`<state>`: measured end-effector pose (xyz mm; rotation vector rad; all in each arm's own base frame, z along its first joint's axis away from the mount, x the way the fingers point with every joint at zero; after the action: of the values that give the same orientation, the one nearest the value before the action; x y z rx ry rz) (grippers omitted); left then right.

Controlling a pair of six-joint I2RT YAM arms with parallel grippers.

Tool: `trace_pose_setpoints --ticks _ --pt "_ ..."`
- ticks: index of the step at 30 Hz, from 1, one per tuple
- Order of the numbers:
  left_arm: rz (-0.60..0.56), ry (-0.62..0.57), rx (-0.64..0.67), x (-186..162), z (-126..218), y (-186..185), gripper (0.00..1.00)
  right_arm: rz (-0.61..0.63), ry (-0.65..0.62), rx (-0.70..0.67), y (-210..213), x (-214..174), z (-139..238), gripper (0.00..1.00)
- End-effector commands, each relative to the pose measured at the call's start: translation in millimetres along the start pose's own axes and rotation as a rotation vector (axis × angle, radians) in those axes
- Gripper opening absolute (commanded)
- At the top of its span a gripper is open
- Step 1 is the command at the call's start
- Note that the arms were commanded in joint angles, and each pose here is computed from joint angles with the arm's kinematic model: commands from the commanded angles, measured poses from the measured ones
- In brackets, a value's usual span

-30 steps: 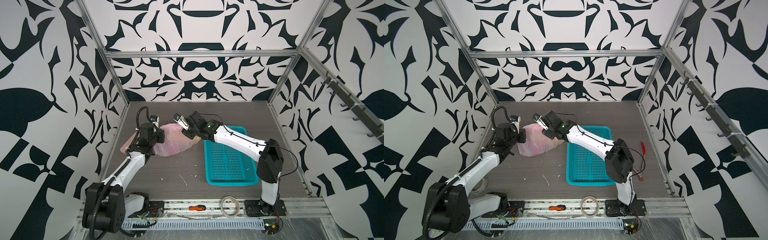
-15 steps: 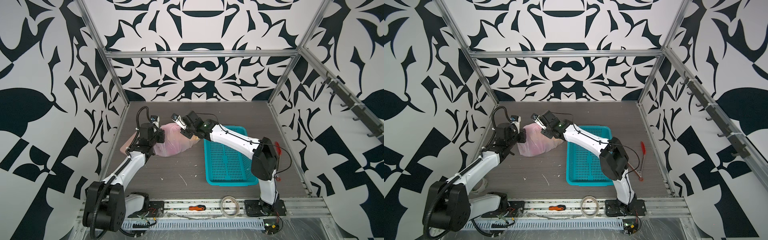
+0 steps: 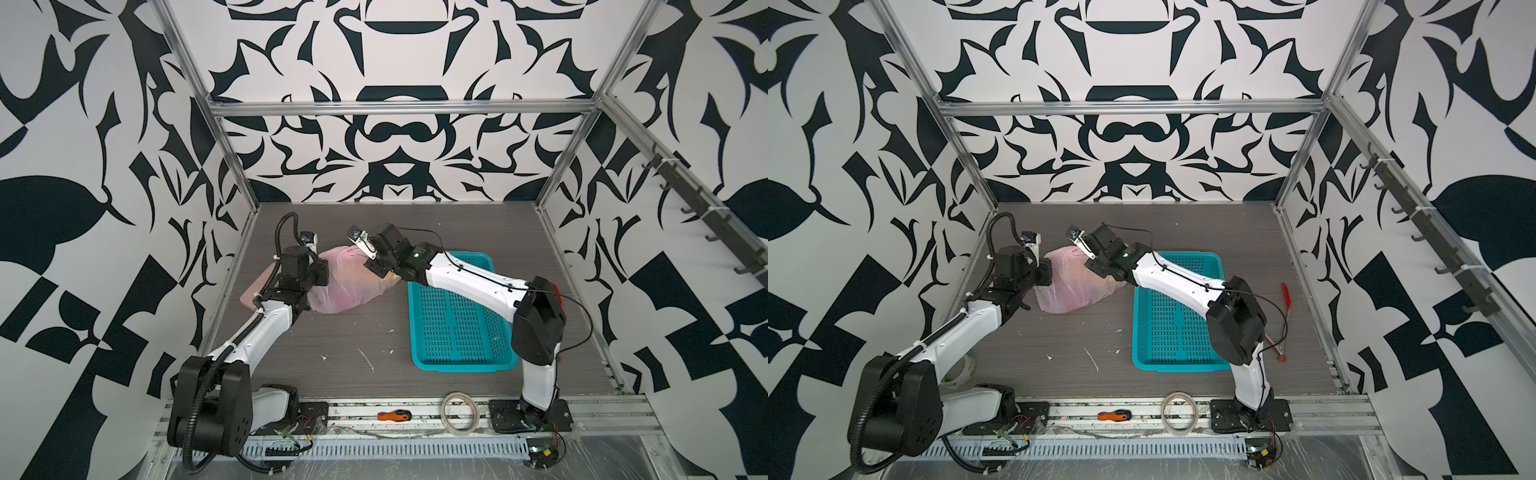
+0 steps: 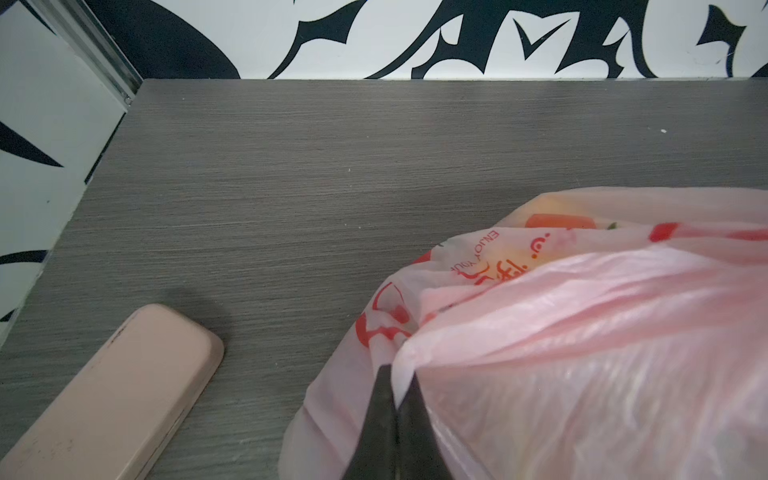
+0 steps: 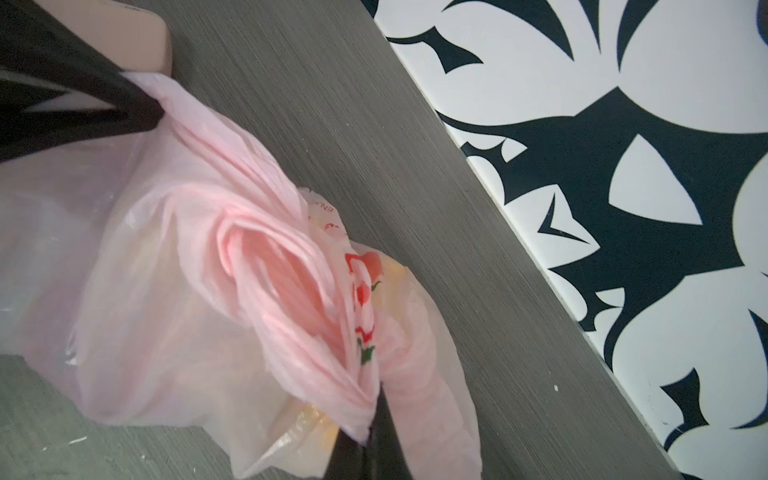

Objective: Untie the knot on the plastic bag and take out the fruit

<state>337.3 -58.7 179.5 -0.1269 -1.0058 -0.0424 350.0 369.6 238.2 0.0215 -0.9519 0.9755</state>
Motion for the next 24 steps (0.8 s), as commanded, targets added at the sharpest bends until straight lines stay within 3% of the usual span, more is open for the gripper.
trace_pose_setpoints --ticks 1,8,15,24 --pt "0.045 -0.060 0.042 19.4 0.6 5.3 0.00 -0.155 -0.109 -0.060 -35.7 12.9 32.9 0.00" --pt "0.099 -0.049 0.034 17.6 3.0 4.1 0.00 -0.331 -0.137 -0.014 -58.4 -12.2 47.2 0.00" --pt "0.176 -0.025 -0.035 20.1 17.1 -4.3 0.01 -0.365 -0.128 0.032 -55.2 -24.0 46.6 0.00" --pt "0.209 0.012 -0.128 37.7 51.5 -17.9 0.68 -0.369 -0.152 0.065 -50.5 -25.5 52.0 0.00"
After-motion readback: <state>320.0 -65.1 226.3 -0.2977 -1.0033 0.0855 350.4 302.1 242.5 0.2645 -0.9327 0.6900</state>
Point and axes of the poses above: each gripper's point midway between its finger pads, its own z axis back along the fingers, its own y axis along the line the jaws close on, x = y × z, the point moved 5 cm from there along z, back along the fingers, and after that the axes turned 2 degrees about z, right-handed, at the moved point
